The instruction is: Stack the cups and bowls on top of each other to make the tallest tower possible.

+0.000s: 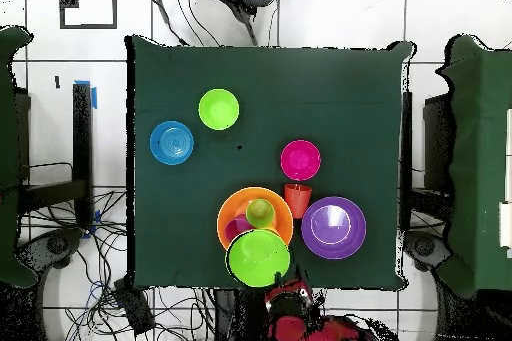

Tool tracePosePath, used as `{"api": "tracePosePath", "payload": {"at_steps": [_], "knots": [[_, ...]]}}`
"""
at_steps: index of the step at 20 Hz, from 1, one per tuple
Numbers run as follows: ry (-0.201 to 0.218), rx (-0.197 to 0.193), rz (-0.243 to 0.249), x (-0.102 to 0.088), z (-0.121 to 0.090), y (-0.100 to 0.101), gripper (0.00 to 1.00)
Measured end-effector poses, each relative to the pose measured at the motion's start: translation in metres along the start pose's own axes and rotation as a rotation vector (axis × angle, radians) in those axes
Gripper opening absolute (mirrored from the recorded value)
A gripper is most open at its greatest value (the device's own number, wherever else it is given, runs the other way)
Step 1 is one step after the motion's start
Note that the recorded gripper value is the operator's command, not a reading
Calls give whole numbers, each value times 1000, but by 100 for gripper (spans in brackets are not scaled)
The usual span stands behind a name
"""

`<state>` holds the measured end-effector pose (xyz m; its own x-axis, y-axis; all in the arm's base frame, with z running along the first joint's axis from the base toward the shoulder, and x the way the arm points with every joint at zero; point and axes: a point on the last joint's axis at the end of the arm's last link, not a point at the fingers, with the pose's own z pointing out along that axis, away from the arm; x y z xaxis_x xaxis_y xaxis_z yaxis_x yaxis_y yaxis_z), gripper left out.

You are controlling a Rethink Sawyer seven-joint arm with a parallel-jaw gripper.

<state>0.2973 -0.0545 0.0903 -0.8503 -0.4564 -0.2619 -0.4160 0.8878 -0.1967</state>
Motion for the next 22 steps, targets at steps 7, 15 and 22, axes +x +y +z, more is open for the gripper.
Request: {"api": "tracePosePath", "payload": {"at_steps": [7,15,22], "knots": [[-14,36,-3,-5,-3,-13,100],[-16,66,13,-11,1,-17,100],[-24,62,6,-16,6,-12,100]]}}
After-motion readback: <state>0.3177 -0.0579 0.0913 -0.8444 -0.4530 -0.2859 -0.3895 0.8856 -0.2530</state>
